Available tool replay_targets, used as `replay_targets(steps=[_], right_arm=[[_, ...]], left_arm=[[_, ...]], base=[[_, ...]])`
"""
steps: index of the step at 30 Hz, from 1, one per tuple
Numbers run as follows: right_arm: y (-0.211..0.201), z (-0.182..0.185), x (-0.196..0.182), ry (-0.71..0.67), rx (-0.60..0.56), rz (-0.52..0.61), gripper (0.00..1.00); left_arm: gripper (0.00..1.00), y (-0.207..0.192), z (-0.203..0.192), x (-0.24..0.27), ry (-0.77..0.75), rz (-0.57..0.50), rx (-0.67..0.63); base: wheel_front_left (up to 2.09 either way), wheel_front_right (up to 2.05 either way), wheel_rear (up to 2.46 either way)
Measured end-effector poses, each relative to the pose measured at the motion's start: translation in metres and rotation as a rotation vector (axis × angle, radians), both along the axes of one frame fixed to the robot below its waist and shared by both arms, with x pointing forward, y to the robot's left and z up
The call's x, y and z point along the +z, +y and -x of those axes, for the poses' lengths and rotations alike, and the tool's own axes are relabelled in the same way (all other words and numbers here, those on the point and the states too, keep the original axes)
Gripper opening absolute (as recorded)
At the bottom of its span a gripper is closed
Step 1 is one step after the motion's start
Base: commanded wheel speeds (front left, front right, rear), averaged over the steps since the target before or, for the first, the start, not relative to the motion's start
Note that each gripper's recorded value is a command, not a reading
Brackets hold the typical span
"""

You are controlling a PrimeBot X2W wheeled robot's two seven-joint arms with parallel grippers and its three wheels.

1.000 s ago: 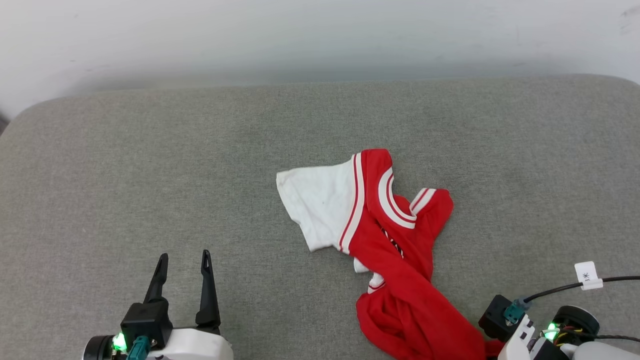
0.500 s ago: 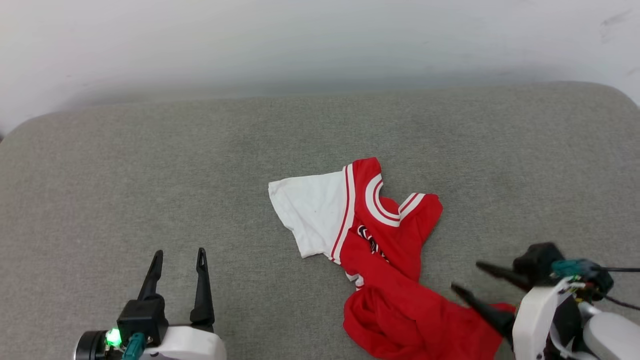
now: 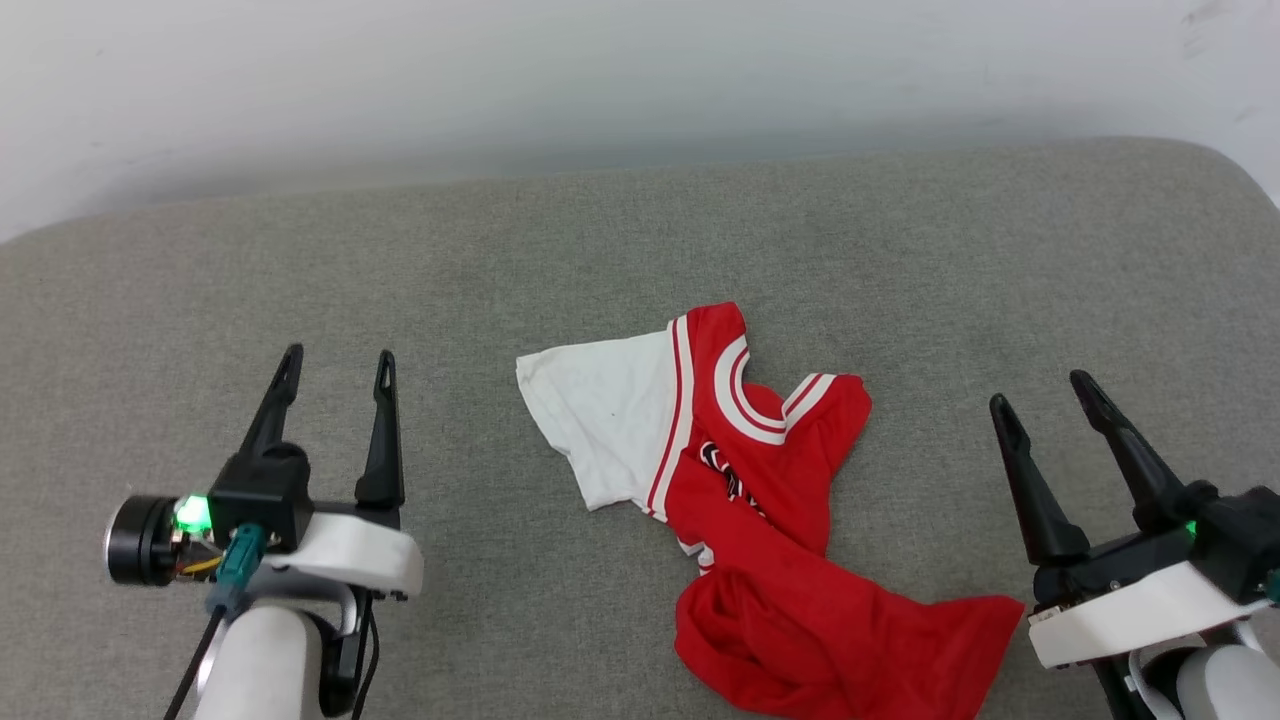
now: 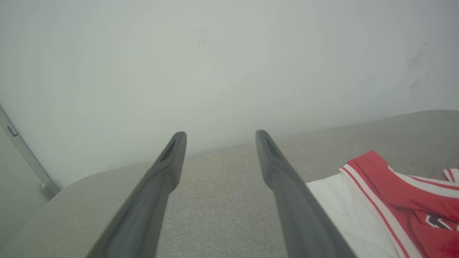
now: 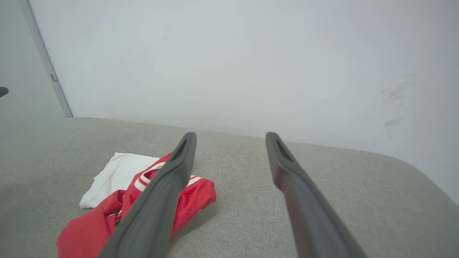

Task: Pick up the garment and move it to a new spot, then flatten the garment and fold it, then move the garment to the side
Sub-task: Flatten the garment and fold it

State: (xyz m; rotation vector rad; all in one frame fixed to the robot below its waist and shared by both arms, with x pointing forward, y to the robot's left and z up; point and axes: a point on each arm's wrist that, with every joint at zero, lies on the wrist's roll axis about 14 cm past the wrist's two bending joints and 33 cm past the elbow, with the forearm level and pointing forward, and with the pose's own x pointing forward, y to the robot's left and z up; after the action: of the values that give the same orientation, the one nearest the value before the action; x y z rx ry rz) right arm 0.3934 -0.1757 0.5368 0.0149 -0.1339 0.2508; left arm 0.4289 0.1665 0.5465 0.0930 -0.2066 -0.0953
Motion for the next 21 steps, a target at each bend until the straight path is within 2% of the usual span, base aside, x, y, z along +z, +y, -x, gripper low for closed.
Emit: replay_targets(steps=[5, 9, 13, 17, 21], right_arm=[[-0.007, 0.006, 0.005, -0.045, -0.106, -0.057, 1.00], [-0.010, 0.008, 0.011, -0.074, -0.157, -0.066, 1.00], [-0.013, 0.010, -0.001, -0.039, -0.188, -0.075, 1.00], [-0.013, 0.008, -0.008, -0.021, -0.199, -0.076, 1.00], [-0.015, 0.003, -0.010, -0.018, -0.209, -0.068, 1.00]], left_arm=[[1.00, -0.012, -0.031, 0.013, -0.030, -0.050, -0.075], [1.00, -0.024, -0.062, 0.013, 0.017, -0.102, -0.140], [1.00, -0.039, -0.096, 0.023, 0.062, -0.144, -0.196], [1.00, -0.073, -0.116, 0.003, 0.231, -0.199, -0.306], [1.00, -0.095, -0.122, -0.032, 0.504, -0.249, -0.411]], base=[[0.00, 0.00, 0.00], [0.00, 0.00, 0.00], [0.00, 0.00, 0.00], [0.00, 0.00, 0.00], [0.00, 0.00, 0.00]])
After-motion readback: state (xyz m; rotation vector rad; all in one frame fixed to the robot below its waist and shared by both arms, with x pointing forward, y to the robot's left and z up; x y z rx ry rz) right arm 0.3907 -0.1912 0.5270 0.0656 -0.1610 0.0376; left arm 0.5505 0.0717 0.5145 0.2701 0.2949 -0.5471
